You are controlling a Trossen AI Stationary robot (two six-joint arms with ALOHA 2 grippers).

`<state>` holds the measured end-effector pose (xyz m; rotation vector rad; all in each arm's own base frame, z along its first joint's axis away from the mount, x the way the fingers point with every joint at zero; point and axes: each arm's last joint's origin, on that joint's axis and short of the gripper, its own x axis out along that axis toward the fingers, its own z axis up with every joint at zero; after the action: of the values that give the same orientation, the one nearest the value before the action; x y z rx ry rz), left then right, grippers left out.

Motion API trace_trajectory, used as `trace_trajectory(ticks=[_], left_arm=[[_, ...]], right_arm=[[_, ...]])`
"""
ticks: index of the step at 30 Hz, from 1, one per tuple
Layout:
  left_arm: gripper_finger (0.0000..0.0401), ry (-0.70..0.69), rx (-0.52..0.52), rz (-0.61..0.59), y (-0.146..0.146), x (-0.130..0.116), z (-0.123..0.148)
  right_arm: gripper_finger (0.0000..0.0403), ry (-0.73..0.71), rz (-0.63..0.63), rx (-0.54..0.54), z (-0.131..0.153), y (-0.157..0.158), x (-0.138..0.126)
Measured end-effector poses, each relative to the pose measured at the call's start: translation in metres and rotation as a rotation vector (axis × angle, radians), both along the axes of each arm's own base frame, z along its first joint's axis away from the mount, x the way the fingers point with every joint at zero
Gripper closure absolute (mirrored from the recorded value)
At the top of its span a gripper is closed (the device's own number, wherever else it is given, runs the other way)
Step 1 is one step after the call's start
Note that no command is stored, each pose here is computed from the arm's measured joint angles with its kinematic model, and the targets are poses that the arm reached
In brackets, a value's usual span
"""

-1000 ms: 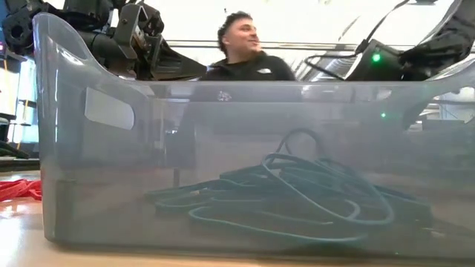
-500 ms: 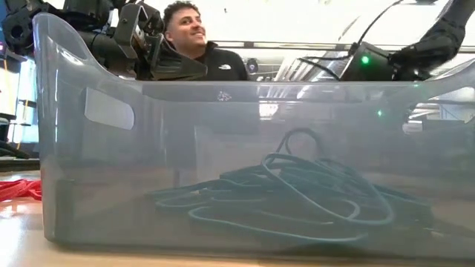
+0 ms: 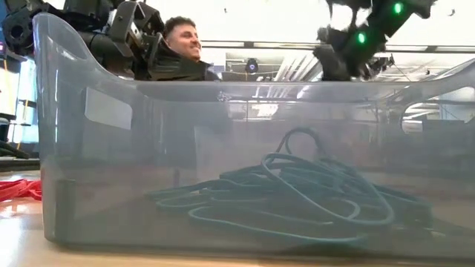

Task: Sort rubber bands into baskets
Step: Put the red rubber band into the transparent bin

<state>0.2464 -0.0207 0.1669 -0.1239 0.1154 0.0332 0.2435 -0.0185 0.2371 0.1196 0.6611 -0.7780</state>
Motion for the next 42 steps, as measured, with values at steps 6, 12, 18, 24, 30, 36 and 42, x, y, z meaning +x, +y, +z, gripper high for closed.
trace_trajectory(ticks=[6,12,18,24,30,36,42], left_arm=[[0.0401,0.006,0.002,0.012,0.000,0.000,-0.001],[0.0401,-0.004,-0.002,0.053,0.005,-0.001,0.002],[0.0401,-0.042,-0.036,0.095,0.014,-0.004,0.012],[0.0401,-0.021,-0.066,0.140,0.024,-0.012,0.021],[0.0401,0.002,-0.083,0.170,0.029,-0.019,0.026],[0.0401,0.061,-0.106,0.224,0.035,-0.023,0.023],[0.0401,0.125,-0.105,0.264,0.043,-0.025,0.016]], right_arm=[[0.0402,-0.122,0.061,-0.092,0.039,0.020,0.014],[0.0403,-0.248,0.161,-0.104,0.041,0.032,0.028],[0.0403,-0.237,0.161,-0.083,0.005,0.025,0.058],[0.0403,-0.209,0.181,-0.036,-0.028,0.017,0.081],[0.0403,-0.130,0.169,0.021,-0.059,0.003,0.090],[0.0385,-0.090,0.222,0.085,-0.072,-0.002,0.093],[0.0308,-0.108,0.279,0.104,-0.065,0.003,0.093]])
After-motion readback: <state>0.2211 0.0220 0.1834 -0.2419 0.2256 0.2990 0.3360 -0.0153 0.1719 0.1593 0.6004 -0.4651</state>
